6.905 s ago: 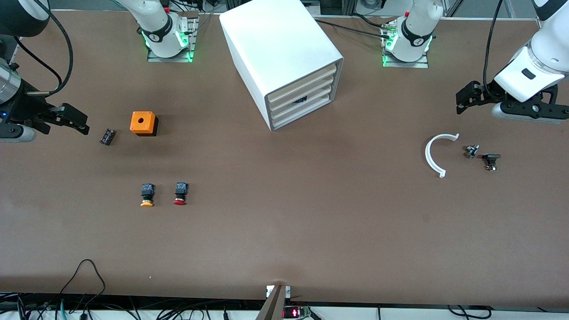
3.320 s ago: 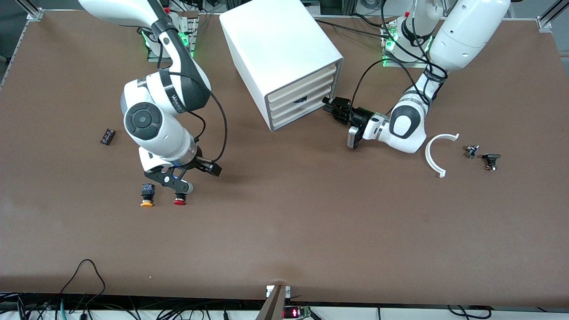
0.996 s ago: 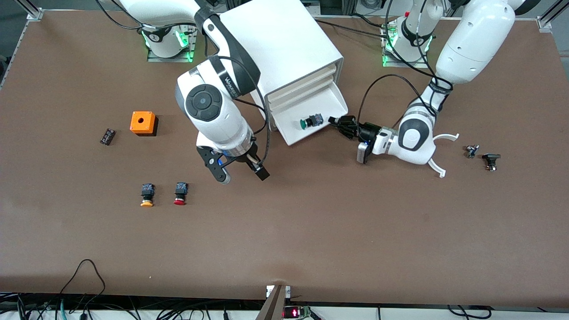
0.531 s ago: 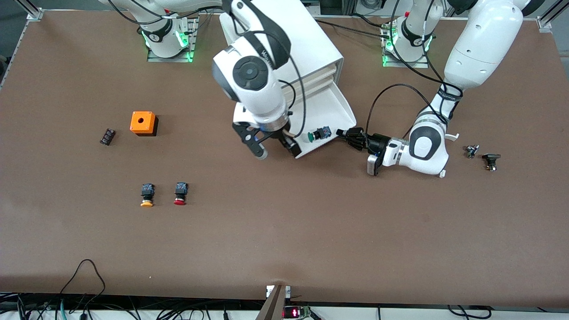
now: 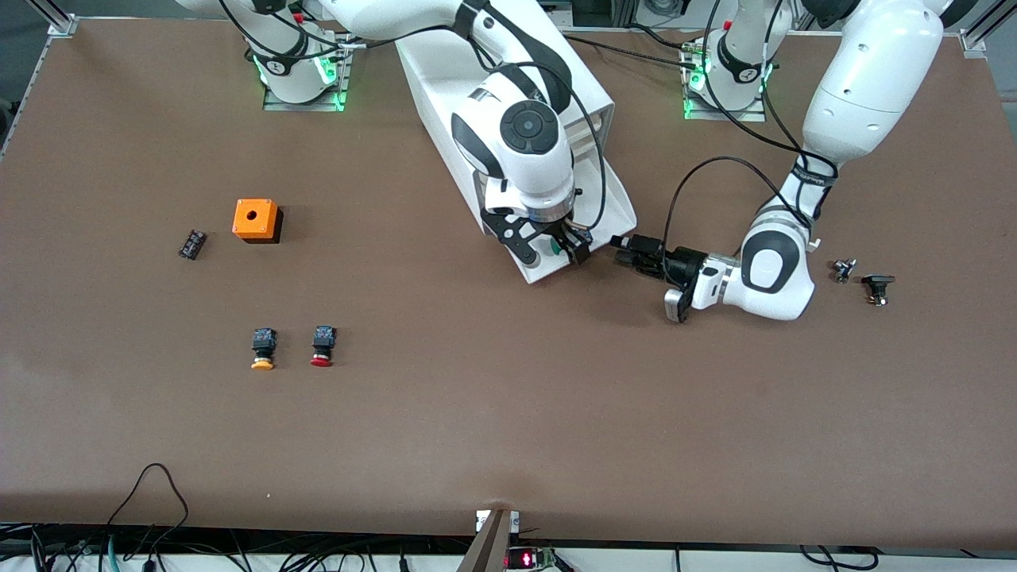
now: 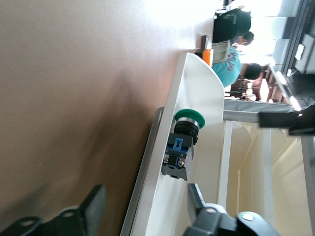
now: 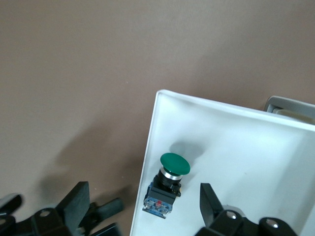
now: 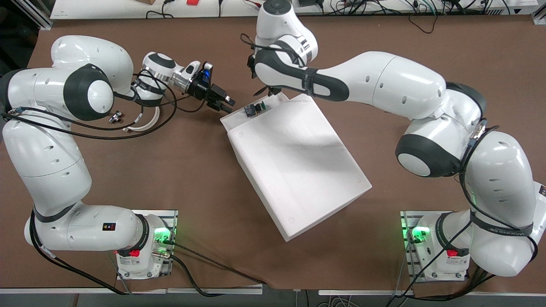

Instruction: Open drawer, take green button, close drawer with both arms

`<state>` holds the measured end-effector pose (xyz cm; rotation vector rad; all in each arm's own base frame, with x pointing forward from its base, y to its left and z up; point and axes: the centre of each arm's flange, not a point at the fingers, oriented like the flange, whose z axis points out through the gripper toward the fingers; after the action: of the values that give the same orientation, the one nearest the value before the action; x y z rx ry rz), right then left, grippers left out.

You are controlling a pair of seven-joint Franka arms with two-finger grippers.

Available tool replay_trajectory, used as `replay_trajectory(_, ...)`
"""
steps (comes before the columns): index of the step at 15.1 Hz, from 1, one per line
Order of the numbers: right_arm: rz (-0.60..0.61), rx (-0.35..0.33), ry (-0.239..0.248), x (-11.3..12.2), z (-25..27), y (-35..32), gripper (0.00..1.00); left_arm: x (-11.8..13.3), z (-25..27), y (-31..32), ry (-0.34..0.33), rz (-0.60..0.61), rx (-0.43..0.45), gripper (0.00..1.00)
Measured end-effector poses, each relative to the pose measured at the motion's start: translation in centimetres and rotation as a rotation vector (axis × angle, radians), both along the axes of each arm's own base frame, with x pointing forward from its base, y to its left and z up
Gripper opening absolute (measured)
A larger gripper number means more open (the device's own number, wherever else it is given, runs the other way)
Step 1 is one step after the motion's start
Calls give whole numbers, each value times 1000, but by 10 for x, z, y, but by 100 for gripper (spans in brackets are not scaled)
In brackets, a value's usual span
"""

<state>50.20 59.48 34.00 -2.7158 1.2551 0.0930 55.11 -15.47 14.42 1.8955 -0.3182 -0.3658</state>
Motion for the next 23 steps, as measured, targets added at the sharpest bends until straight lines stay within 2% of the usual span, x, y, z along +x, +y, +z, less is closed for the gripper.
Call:
replay_trajectory(2, -4, -10, 9, -7, -16, 8, 100, 15, 21, 4, 21, -14, 38, 98)
replay_trajectory(3, -8, -13, 12, -10, -24, 11, 100, 23, 33, 6, 33, -26, 60, 100)
replay_trajectory(7, -51, 0, 3, -17, -54, 23, 100, 51, 76, 16, 49, -48, 184, 100)
replay_trajectory(12, -50, 2, 1, -24, -65, 30, 97, 68, 111, 22, 73, -42, 347, 100)
replay_trajectory(13, -47, 3, 0, -27, -65, 33, 90, 72, 121, 22, 74, -40, 392, 100)
replay_trajectory(14, -43, 3, 0, -31, -66, 36, 89, 75, 132, 22, 73, -36, 433, 100)
replay_trajectory(15, -39, 3, 1, -33, -67, 38, 84, 78, 143, 22, 68, -30, 477, 100)
replay_trajectory(17, -35, 3, 2, -36, -68, 40, 60, 83, 167, 26, 40, -28, 574, 100)
replay_trajectory(19, -34, 4, 1, -37, -67, 40, 42, 87, 193, 32, 12, -43, 670, 100)
replay_trajectory(23, -32, 4, 3, -37, -66, 41, 42, 95, 252, 48, -58, -102, 869, 100)
